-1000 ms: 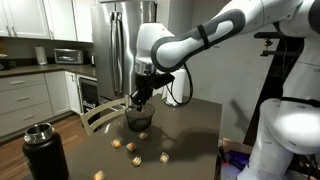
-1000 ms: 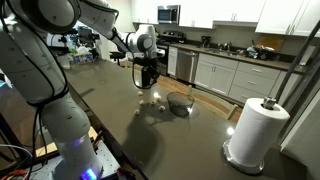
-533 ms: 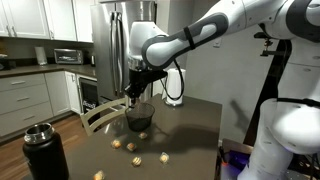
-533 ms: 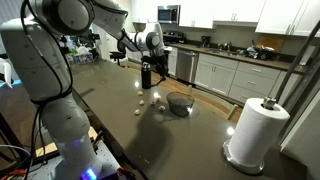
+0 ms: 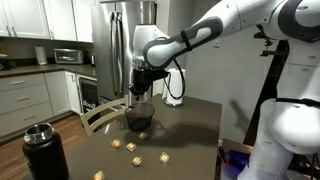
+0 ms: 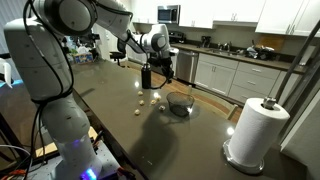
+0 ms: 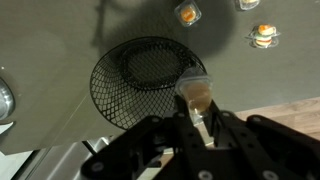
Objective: Put a small packet inside the basket
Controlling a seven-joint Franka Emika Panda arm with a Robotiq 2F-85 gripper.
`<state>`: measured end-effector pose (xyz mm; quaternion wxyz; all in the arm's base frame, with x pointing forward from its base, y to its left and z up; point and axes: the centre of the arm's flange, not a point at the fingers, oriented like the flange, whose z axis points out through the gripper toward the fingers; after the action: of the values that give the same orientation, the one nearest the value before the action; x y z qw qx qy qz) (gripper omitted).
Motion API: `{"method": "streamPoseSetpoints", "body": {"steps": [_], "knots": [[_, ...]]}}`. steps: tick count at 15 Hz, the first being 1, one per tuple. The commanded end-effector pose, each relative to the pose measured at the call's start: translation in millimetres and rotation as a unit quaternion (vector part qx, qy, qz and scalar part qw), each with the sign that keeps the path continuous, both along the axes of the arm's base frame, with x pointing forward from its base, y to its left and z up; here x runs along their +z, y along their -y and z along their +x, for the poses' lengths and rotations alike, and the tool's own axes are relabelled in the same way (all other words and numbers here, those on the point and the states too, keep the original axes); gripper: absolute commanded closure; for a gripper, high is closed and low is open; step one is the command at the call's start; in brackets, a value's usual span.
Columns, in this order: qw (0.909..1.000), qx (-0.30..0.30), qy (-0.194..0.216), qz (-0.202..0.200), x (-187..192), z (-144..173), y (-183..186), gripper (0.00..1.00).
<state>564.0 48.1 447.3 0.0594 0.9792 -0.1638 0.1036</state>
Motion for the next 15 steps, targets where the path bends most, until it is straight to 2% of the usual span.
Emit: {"method": "streamPoseSetpoints", "body": {"steps": [1,8,9,15], "knots": [[0.9996,-0.027,-0.003,-0.009,2,6,7,0.49],[0.9991,-0.041,0.002,-0.009,3,5,9,0.05],[0.9991,-0.041,0.002,-0.008,3,5,9,0.02],[0.9997,0.01,-0.009,0.022,6,-9,-17,0.0]]}}
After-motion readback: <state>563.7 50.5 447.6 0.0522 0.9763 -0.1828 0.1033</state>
